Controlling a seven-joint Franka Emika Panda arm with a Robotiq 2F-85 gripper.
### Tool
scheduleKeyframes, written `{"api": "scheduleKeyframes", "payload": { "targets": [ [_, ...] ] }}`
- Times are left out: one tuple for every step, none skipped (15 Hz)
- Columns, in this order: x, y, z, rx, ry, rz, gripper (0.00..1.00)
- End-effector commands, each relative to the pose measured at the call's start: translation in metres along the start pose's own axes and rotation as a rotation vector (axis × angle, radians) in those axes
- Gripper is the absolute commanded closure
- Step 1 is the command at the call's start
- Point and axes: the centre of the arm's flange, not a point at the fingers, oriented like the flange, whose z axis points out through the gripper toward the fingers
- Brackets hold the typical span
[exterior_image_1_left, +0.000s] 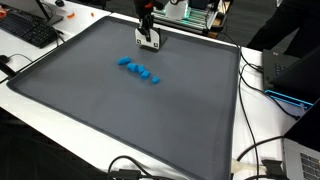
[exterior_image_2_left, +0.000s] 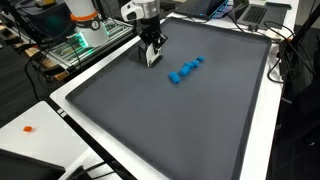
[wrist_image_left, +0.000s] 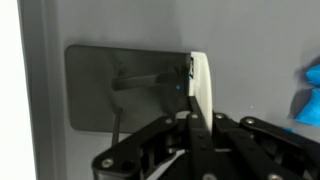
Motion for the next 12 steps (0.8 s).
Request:
{"api": "scheduleKeyframes", "payload": {
  "targets": [
    [0.0008, 0.0056, 0.0084, 0.015, 0.013, 0.023, 0.99],
    [0.0011, 0.0054, 0.0102, 0.014, 0.013, 0.023, 0.99],
    [0.0014, 0.0056, 0.0119, 0.014, 0.013, 0.024, 0.99],
    [0.0017, 0.0058, 0.0136, 0.011, 0.012, 0.025, 0.99],
    [0.002, 0.0056, 0.0147, 0.012, 0.013, 0.026, 0.99],
    [0.0022, 0.0056, 0.0156, 0.015, 0.012, 0.027, 0.99],
    [0.0024, 0.0057, 0.0164, 0.01, 0.012, 0.027, 0.99],
    [0.0025, 0.0063, 0.017, 0.002, 0.01, 0.025, 0.99],
    [0.0029, 0.0068, 0.0166, -0.002, 0.005, 0.022, 0.99],
    [0.0035, 0.0077, 0.015, -0.005, -0.003, 0.017, 0.71],
    [0.0043, 0.0085, 0.0135, -0.004, -0.007, 0.014, 0.69],
    [0.005, 0.0099, 0.0125, -0.008, -0.007, 0.015, 0.64]
  ]
}}
